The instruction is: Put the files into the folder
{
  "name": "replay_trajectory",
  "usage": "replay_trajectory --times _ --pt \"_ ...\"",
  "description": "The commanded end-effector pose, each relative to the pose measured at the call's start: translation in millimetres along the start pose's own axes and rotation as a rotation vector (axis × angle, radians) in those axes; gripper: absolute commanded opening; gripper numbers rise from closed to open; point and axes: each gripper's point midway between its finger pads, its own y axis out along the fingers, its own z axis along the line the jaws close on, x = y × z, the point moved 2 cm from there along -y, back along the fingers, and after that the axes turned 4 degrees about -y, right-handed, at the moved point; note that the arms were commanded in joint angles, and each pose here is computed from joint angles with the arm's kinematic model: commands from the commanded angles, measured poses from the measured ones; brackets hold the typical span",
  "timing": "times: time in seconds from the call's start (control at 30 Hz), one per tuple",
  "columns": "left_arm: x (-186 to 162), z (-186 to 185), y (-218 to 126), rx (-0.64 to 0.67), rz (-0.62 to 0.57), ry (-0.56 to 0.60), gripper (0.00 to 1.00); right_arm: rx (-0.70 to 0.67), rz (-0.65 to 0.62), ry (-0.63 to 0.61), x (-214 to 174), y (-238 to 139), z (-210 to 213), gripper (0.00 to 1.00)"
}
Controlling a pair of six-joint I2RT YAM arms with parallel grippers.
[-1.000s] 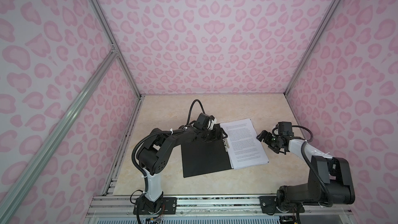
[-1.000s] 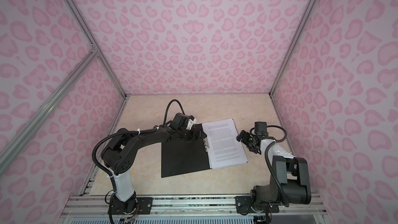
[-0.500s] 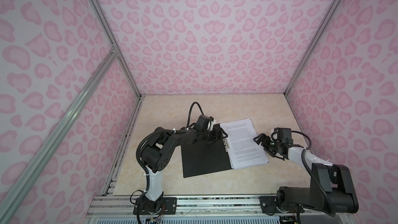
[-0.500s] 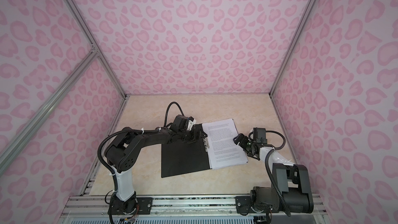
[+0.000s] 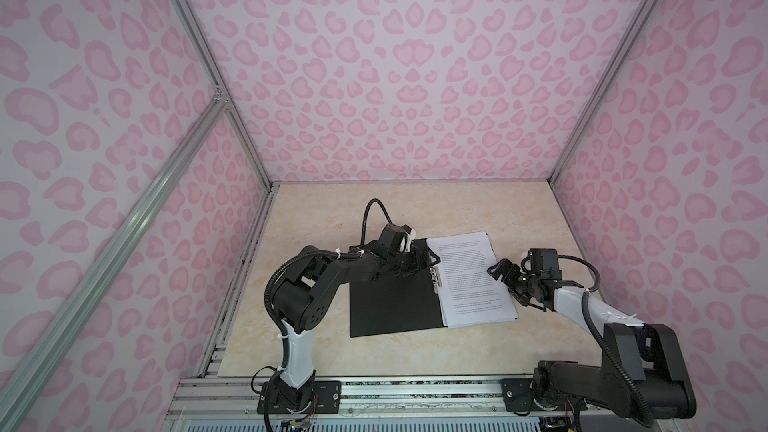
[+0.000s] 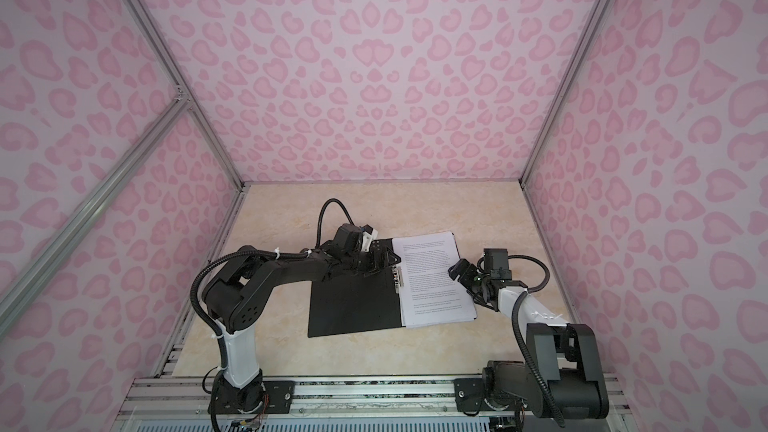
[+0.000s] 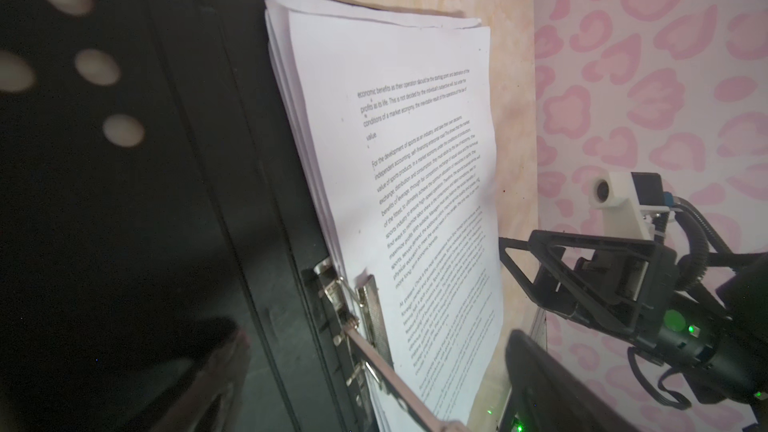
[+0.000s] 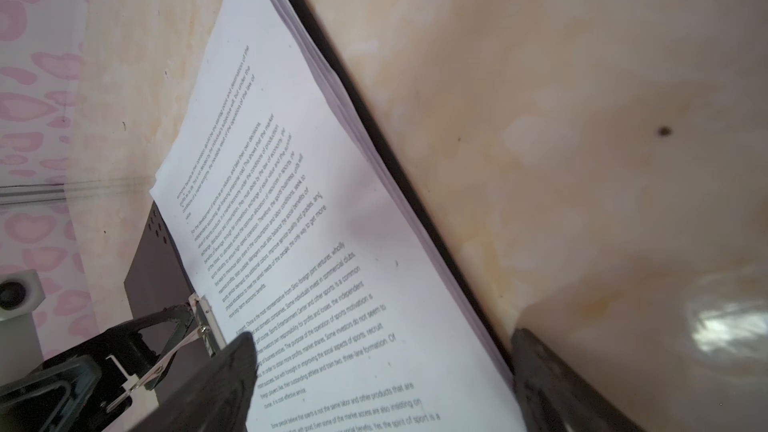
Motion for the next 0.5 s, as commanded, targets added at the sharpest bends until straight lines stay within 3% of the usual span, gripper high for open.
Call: replay_trajectory --times 0.0,0.47 --pt "-17.1 32.2 3.3 0.124 0.040 -0.079 0.98 -0.049 0.000 0.045 -5.9 -1.6 -4.8 0.95" --pt "-21.4 43.9 -7.0 0.176 -0.007 -0.126 0.98 -0.217 -0.031 -0.017 -12.2 -0.1 -9.6 0.98"
